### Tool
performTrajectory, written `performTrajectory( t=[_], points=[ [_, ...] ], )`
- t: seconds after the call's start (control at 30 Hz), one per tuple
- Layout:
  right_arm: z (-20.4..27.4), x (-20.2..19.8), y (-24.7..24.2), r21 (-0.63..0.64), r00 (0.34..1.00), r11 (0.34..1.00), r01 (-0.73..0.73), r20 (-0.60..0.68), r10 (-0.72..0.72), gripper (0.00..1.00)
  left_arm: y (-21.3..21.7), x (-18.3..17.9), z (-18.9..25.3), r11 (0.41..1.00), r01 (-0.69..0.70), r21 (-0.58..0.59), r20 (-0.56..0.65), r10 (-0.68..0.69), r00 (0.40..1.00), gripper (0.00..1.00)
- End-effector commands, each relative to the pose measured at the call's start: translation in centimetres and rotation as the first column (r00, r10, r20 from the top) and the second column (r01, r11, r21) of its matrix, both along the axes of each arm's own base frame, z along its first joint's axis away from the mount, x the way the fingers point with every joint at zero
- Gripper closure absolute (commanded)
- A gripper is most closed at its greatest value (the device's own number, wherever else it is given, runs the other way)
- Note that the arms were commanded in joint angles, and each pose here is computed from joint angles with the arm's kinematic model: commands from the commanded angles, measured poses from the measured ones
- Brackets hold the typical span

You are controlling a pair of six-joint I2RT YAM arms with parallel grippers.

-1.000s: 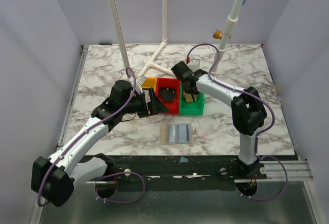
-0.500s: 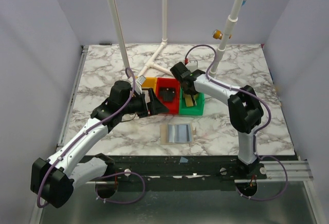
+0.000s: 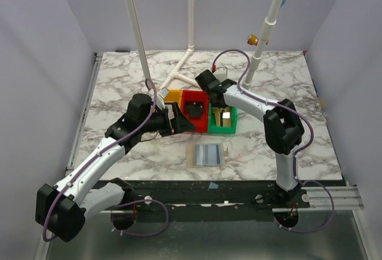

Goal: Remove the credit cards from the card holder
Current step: Place the credit card in the storage box.

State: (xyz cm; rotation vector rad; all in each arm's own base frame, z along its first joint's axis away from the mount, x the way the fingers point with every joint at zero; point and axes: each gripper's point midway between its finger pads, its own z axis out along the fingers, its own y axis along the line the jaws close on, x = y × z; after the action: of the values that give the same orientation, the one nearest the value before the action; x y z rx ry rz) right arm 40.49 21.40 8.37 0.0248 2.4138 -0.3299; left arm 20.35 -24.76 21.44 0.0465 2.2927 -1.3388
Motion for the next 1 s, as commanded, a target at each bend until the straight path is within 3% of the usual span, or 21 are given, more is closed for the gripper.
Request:
performTrajectory(
  t=[0.0, 0.07, 0.27, 0.4, 0.7, 0.97],
  points=[
    [1.2, 0.0, 1.0, 0.032, 1.000, 0.999, -0.017, 0.012, 0.017, 0.61, 0.3, 0.2, 0.1, 1.000, -0.022, 0.000, 0.018, 0.022, 1.000, 0.05],
    [1.8, -0.1, 1.3, 0.054, 1.000, 0.998, -0.022, 0.020, 0.021, 0.57, 0.3, 0.3, 0.1, 1.000, -0.022, 0.000, 0.018, 0.022, 1.000, 0.05],
    [4.1, -0.5, 2.2, 0.120, 0.998, 0.992, -0.048, 0.053, 0.041, 0.24, 0.3, 0.3, -0.1, 1.000, -0.024, 0.002, 0.015, 0.024, 1.000, 0.05],
    [5.9, -1.1, 3.0, 0.183, 0.994, 0.980, -0.083, 0.078, 0.070, 0.09, 0.3, 0.4, -0.1, 1.000, -0.026, 0.003, 0.016, 0.026, 1.000, 0.05],
    [9.3, -3.3, 4.0, 0.287, 0.988, 0.948, -0.136, 0.112, 0.108, 0.05, 0.3, 0.6, -0.7, 0.999, -0.030, 0.014, 0.003, 0.030, 1.000, 0.05],
    [11.2, -7.8, 3.8, 0.400, 0.982, 0.898, -0.181, 0.119, 0.145, 0.03, 0.0, 0.4, -2.2, 0.999, -0.021, 0.043, -0.017, 0.022, 1.000, 0.05]
  ],
)
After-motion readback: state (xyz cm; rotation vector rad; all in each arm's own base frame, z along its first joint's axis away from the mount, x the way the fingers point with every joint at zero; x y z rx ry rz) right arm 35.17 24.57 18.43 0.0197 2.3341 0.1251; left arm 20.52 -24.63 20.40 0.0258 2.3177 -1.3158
